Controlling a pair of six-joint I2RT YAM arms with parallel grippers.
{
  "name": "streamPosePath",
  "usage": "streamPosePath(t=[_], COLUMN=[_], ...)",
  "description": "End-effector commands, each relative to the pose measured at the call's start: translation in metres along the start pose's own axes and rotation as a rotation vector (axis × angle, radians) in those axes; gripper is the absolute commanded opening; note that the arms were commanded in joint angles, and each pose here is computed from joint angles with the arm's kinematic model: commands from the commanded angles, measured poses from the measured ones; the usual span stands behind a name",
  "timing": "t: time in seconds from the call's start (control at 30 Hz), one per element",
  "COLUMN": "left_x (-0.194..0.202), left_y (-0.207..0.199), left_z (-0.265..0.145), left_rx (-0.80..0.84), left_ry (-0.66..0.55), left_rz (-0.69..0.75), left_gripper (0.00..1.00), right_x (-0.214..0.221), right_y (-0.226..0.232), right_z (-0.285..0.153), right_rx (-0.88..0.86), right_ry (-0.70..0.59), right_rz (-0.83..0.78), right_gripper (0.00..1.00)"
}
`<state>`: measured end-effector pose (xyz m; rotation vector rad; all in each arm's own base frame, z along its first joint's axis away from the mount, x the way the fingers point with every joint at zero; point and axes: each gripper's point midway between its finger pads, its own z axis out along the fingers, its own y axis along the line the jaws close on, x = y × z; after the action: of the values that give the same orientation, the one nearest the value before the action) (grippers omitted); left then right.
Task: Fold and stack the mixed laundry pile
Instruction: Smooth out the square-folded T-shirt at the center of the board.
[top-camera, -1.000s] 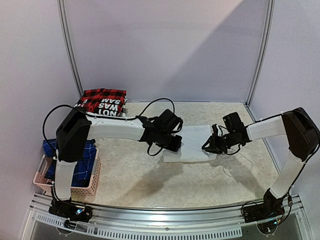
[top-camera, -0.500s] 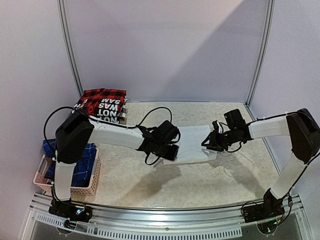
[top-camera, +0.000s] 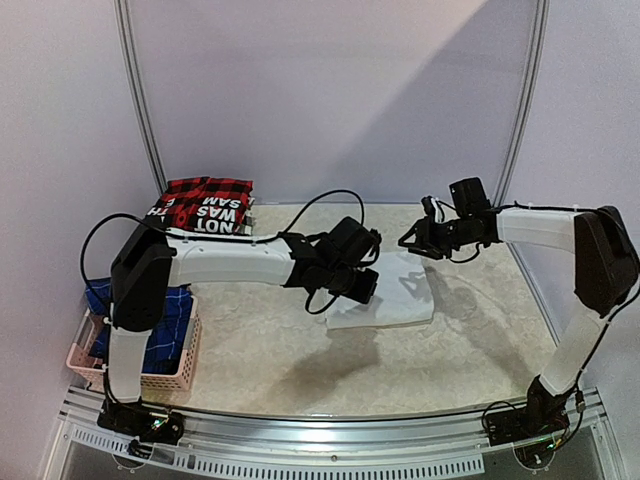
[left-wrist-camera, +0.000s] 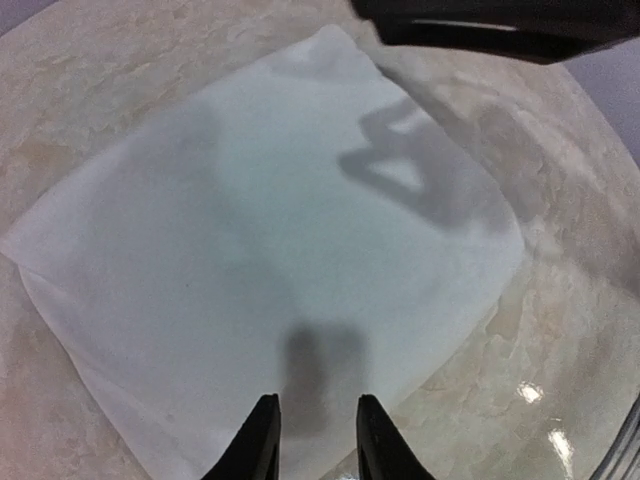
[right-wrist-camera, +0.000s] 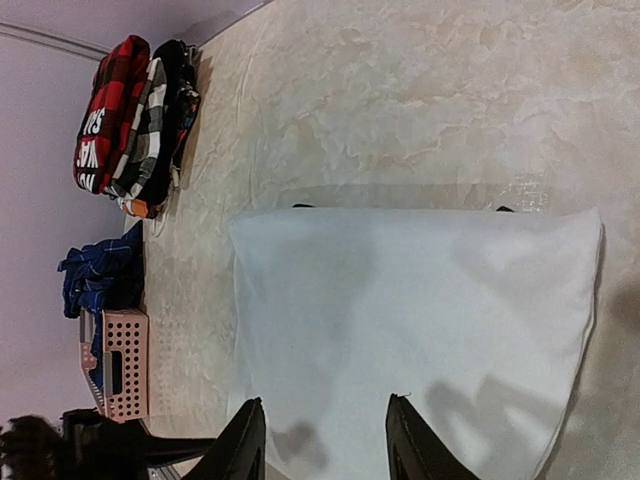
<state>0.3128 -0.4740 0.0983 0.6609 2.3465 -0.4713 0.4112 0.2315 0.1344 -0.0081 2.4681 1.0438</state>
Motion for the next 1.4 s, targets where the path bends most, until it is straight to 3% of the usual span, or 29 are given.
streamPosePath(t=[0.0,0.33,0.7,1.1,1.23,1.37], left_x=[-0.004,0.005,0.055,0.131,0.144,0.129], left_y=[-0.020,-0.035,-0.030,-0.049,-0.065,-0.088], left_z=[0.008,0.053,0.092,0.062,0.035,0.012], left_rx=[0.050,0.100,0.117,0.172,0.189,0.226], left_ry=[0.015,0.068,0.157,0.203,0.182,0.144], left_rz=[0.051,0.076,0.048,0.028,0.051,0.079], left_gripper=[0.28,0.28,0.27,0.22,0.23,0.24], right_x=[-0.003,-0.020,0.012,0.066,0.073,0.069], right_y=[-0.024,-0.062,-0.101,-0.119,-0.095,-0.059], right_z=[0.023,0.068,0.099,0.080,0.059,0.052], right_rx=[-0.022,-0.127,-0.100,-0.028,-0.029,-0.044], right_ry=[0.076,0.147,0.223,0.240,0.218,0.216], right_rz=[0.031,0.067,0.141,0.202,0.163,0.097], right_gripper=[0.41,0.36,0.32,0.31,0.31,0.33])
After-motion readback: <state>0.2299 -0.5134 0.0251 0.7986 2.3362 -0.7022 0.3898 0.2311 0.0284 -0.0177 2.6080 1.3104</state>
